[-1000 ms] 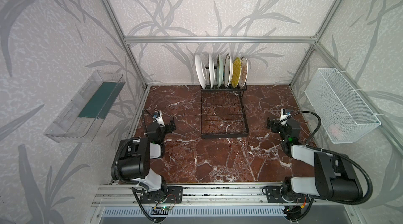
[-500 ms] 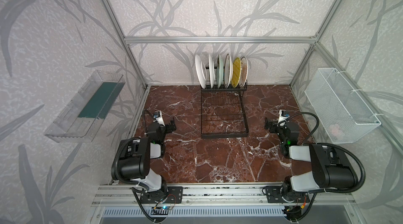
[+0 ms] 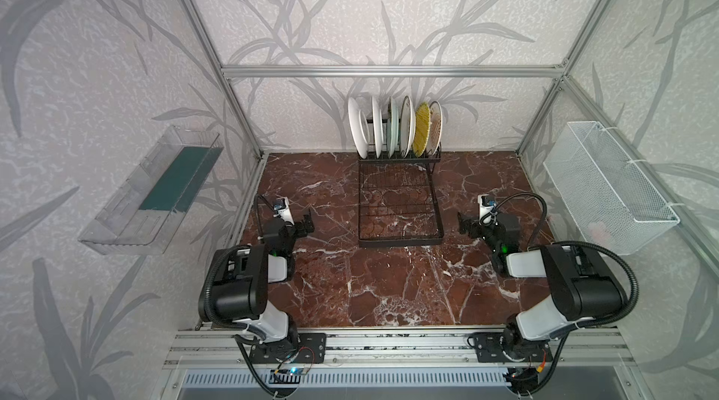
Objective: Load plates into a dish rack
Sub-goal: Reset both arms
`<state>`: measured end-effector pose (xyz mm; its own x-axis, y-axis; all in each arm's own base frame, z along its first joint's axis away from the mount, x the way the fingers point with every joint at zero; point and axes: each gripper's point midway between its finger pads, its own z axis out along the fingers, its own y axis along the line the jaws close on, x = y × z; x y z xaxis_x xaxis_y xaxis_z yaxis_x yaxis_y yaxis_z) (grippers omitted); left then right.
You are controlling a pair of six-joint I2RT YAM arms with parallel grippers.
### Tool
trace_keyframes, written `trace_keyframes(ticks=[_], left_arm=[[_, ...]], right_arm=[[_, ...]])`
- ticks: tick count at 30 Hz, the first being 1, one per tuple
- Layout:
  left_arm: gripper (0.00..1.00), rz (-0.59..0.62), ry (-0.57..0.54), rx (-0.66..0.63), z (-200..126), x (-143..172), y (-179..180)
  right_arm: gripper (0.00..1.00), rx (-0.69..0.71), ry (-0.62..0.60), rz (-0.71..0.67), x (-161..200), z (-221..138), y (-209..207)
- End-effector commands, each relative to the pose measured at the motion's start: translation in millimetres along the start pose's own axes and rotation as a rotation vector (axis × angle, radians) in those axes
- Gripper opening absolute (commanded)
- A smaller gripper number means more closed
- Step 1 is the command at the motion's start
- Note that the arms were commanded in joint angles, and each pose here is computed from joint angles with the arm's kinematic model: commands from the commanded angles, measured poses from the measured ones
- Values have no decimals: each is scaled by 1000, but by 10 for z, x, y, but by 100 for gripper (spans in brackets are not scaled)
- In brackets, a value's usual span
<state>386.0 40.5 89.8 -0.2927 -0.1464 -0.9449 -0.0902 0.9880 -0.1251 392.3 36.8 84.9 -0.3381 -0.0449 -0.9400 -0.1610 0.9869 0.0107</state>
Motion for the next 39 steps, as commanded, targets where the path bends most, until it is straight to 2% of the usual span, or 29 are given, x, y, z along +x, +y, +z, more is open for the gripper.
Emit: trace_keyframes(ticks=[1, 4, 7, 11, 39], left_arm=[[99, 31, -25, 2, 28, -88, -20], [99, 39, -21, 22, 34, -88, -58], [99, 93, -1, 138, 44, -59, -272], [99, 94, 0, 141, 44, -56, -279], [99, 95, -3, 142, 43, -65, -283]], right_arm=[[99, 28, -41, -29, -98, 16, -23], [99, -36, -66, -56, -107, -21, 94], [99, -33, -67, -56, -107, -26, 89], [99, -33, -33, -51, -102, 28, 81], [99, -33, -27, -55, -88, 36, 83]])
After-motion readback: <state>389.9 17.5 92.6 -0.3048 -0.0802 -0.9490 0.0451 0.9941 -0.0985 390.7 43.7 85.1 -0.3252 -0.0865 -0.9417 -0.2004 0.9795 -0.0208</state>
